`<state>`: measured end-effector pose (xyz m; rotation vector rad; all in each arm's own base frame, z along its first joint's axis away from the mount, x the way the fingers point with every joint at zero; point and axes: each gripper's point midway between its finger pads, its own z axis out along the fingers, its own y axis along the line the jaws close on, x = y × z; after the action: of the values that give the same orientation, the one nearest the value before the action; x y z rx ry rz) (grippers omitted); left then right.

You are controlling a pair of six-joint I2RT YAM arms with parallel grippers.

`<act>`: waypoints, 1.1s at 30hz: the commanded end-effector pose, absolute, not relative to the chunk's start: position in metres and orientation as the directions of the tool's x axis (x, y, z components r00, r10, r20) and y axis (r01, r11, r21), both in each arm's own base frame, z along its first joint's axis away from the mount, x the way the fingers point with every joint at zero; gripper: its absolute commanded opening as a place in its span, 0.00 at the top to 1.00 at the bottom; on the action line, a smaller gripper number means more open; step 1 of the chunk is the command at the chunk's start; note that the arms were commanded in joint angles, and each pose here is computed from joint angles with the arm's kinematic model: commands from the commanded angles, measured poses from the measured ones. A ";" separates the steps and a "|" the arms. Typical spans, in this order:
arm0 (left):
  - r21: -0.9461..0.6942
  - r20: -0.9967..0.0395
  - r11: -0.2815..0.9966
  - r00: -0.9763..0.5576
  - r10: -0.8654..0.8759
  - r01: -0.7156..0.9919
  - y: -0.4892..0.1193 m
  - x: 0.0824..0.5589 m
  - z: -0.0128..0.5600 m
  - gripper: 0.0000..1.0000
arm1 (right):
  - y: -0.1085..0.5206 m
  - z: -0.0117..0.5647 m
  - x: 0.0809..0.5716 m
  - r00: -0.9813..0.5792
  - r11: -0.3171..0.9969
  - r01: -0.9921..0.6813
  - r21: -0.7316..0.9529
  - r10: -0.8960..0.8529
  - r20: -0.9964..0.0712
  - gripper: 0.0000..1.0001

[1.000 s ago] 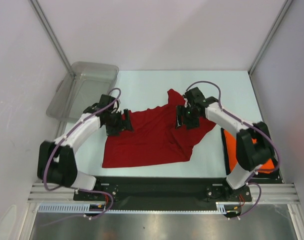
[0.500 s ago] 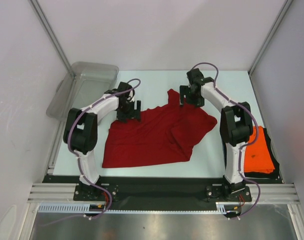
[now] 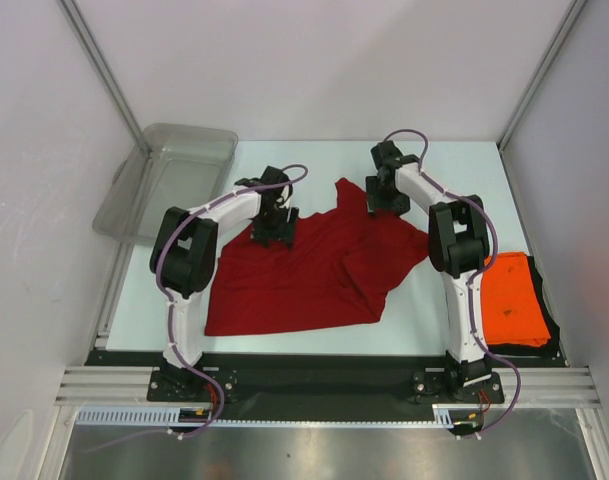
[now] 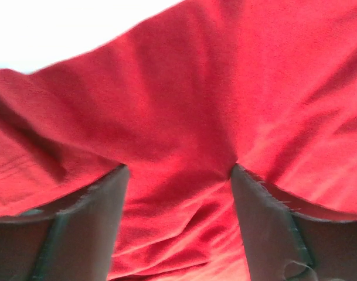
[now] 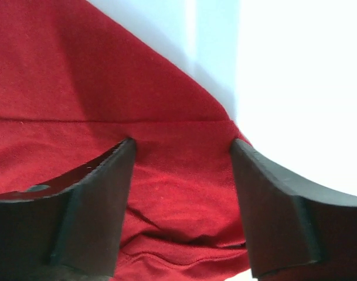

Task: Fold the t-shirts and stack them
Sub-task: Flatten the tshirt out

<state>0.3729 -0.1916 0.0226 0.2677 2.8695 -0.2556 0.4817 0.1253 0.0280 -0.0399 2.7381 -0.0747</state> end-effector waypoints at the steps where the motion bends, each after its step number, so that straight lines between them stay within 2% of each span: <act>1: -0.093 -0.268 0.973 -0.946 0.182 0.213 -0.185 0.382 0.018 0.30 | 0.128 0.029 0.484 -0.909 0.997 -0.027 -0.066 -0.052 -0.413 0.32; 3: -0.087 -0.261 0.974 -0.948 0.179 0.208 -0.185 0.384 0.011 0.34 | 0.127 0.028 0.486 -0.905 0.998 -0.016 -0.061 -0.041 -0.424 0.37; 6: -0.088 -0.252 0.976 -0.952 0.173 0.200 -0.188 0.393 0.003 0.48 | 0.128 0.027 0.493 -0.897 0.998 -0.014 -0.054 -0.037 -0.441 0.60; 7: -0.082 -0.250 0.977 -0.953 0.172 0.197 -0.188 0.396 0.002 0.62 | 0.128 0.030 0.498 -0.890 0.999 -0.012 -0.053 -0.035 -0.454 0.67; 9: -0.080 -0.284 0.978 -0.945 0.163 0.193 -0.189 0.411 0.011 0.80 | 0.122 0.035 0.505 -0.880 0.997 0.008 -0.077 -0.029 -0.474 0.84; 10: -0.075 -0.299 0.979 -0.941 0.160 0.191 -0.188 0.416 0.015 0.91 | 0.118 0.040 0.510 -0.872 0.997 0.027 -0.078 -0.015 -0.489 0.87; 12: -0.079 -0.347 0.980 -0.926 0.147 0.185 -0.186 0.431 0.038 1.00 | 0.117 0.065 0.526 -0.836 0.997 0.055 -0.048 0.020 -0.548 0.93; 16: -0.061 -0.488 0.986 -0.866 0.107 0.156 -0.177 0.466 0.099 1.00 | 0.122 0.121 0.553 -0.758 0.998 0.053 0.020 0.053 -0.650 0.98; 21: -0.059 -0.612 0.988 -0.787 0.079 0.145 -0.170 0.474 0.177 1.00 | 0.127 0.191 0.557 -0.681 0.996 0.050 0.074 0.088 -0.727 1.00; 24: -0.063 -0.684 0.988 -0.727 0.058 0.138 -0.161 0.459 0.227 1.00 | 0.127 0.222 0.541 -0.649 0.995 0.057 0.085 0.102 -0.754 1.00; 26: -0.052 -0.741 0.990 -0.670 0.050 0.131 -0.151 0.439 0.265 1.00 | 0.126 0.254 0.518 -0.614 0.993 0.051 0.104 0.114 -0.781 1.00; 27: -0.031 -0.763 0.993 -0.644 0.048 0.111 -0.144 0.433 0.277 1.00 | 0.127 0.293 0.501 -0.553 0.991 0.040 0.127 0.128 -0.823 1.00; 28: -0.025 -0.788 0.994 -0.614 0.043 0.102 -0.139 0.424 0.293 1.00 | 0.126 0.290 0.488 -0.563 0.992 0.038 0.121 0.121 -0.818 1.00; 30: -0.039 -0.843 0.994 -0.538 0.021 0.101 -0.130 0.394 0.332 1.00 | 0.124 0.318 0.464 -0.513 0.991 0.036 0.127 0.127 -0.849 1.00; 31: -0.045 -0.852 0.995 -0.524 0.011 0.094 -0.125 0.382 0.339 1.00 | 0.122 0.352 0.440 -0.452 0.988 0.018 0.154 0.145 -0.880 1.00; 33: -0.106 -0.902 0.989 -0.428 -0.052 0.103 -0.115 0.346 0.382 1.00 | 0.118 0.366 0.412 -0.431 0.983 0.011 0.183 0.170 -0.886 1.00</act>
<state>0.3882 -0.1505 0.3199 0.1153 2.1755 -0.2108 0.4524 0.1409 0.2896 0.0521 2.2002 0.1651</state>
